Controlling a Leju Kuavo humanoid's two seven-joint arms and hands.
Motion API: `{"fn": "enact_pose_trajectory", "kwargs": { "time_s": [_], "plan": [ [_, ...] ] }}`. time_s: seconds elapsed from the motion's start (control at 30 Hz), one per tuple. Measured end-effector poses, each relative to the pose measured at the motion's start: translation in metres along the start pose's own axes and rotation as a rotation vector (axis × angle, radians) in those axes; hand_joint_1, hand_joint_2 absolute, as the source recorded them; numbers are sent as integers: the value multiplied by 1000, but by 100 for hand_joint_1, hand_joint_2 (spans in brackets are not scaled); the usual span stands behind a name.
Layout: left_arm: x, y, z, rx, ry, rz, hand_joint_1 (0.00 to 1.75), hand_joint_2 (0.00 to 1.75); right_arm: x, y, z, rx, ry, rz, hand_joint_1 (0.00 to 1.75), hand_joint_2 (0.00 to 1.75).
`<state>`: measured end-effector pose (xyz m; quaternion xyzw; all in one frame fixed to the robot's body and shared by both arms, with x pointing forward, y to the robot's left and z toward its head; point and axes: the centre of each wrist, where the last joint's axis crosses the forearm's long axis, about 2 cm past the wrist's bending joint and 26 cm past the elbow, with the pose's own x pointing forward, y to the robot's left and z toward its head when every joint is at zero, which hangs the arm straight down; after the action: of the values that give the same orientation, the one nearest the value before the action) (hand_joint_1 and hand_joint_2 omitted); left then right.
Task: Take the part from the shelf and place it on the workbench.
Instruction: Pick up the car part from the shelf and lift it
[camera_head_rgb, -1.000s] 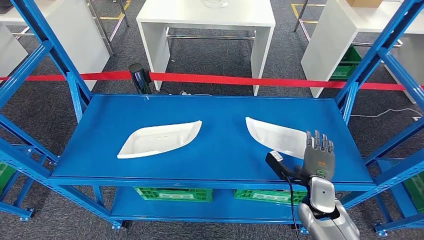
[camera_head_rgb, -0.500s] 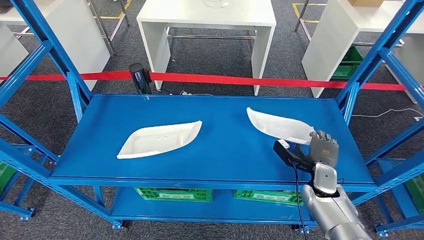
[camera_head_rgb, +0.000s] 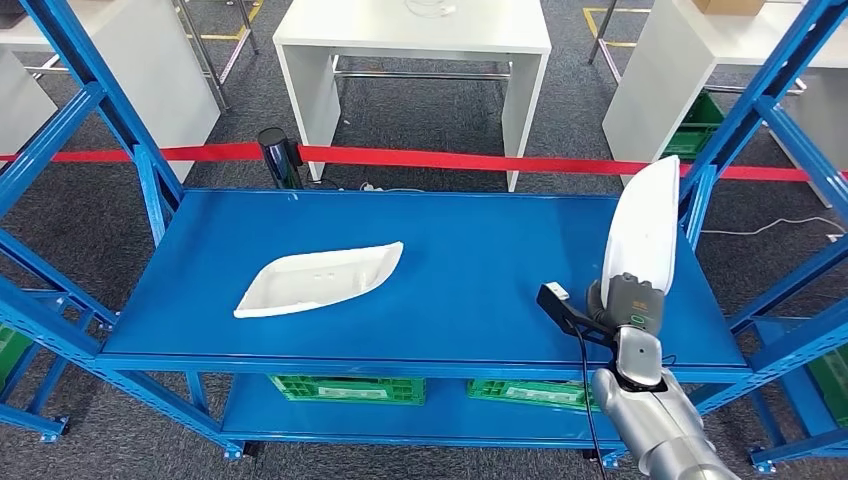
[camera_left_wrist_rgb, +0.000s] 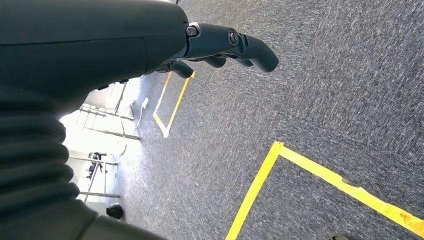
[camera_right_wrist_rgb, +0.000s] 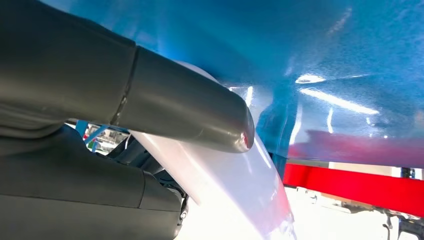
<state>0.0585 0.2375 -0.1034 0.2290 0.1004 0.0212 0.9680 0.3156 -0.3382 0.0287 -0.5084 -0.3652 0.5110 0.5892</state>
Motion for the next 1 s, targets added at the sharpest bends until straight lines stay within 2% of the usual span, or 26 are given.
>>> {"fn": "enact_pose_trajectory", "kwargs": {
  "time_s": [0.83, 1.0],
  "plan": [
    [0, 1, -1, -16, 27, 41, 0, 175, 16, 1, 3, 34, -21, -12, 175, 0],
    [0, 1, -1, -16, 29, 44, 0, 175, 23, -1, 6, 4, -94, -77, 175, 0]
  ]
}}
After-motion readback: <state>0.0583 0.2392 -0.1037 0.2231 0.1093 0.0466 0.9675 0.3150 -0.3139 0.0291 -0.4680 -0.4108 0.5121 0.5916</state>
